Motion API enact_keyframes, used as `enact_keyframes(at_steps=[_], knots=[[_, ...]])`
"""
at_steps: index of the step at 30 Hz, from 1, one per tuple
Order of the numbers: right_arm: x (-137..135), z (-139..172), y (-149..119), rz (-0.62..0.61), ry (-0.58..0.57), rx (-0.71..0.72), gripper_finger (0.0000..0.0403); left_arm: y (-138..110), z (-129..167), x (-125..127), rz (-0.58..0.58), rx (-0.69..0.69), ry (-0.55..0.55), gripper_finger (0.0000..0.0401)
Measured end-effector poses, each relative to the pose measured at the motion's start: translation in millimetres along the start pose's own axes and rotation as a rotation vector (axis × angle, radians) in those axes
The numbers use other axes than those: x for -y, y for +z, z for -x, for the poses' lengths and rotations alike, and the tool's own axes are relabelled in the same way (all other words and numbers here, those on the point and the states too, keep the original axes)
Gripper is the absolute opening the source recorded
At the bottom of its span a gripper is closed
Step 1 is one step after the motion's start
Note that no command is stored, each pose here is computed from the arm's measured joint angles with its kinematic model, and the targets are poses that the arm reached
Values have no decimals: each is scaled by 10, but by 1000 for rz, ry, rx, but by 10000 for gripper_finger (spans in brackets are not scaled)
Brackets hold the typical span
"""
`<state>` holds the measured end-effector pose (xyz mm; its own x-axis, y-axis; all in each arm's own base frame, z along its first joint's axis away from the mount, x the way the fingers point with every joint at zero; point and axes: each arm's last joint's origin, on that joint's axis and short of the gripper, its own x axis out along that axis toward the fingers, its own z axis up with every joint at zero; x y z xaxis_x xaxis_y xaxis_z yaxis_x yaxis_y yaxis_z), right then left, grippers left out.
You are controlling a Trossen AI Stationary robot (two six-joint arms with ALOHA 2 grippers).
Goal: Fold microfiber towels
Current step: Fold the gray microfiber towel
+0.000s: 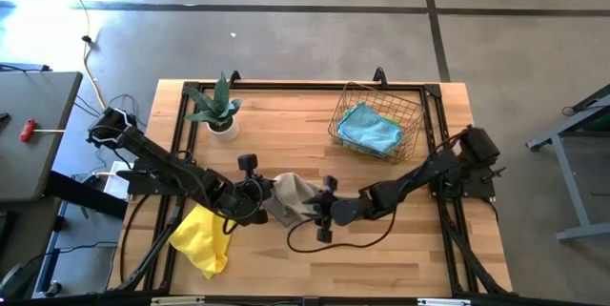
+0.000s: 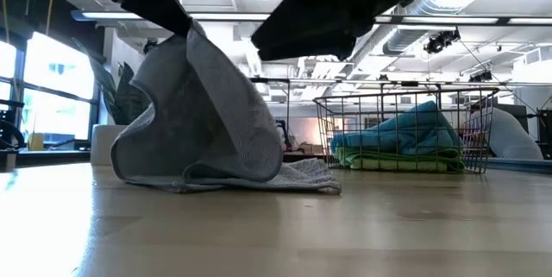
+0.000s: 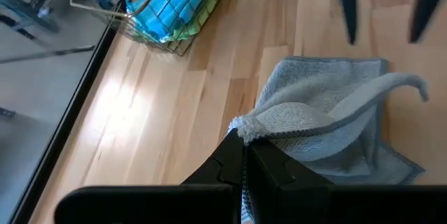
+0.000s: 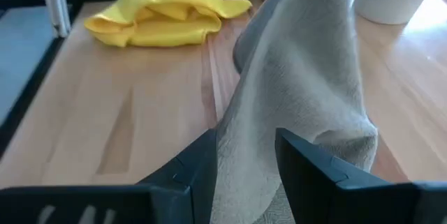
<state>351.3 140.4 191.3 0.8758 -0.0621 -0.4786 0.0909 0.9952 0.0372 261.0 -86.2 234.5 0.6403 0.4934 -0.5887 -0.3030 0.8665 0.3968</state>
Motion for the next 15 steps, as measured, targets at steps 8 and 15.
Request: enact_keyframes(at_steps=[8,15], knots=[[-135,-30,-51,-13,-96,98,138,18,-107,-109,19,-34,3,0],[-143,-97,-60,-67,-209,194,138,29,-179,-186,44,-55,1,0]])
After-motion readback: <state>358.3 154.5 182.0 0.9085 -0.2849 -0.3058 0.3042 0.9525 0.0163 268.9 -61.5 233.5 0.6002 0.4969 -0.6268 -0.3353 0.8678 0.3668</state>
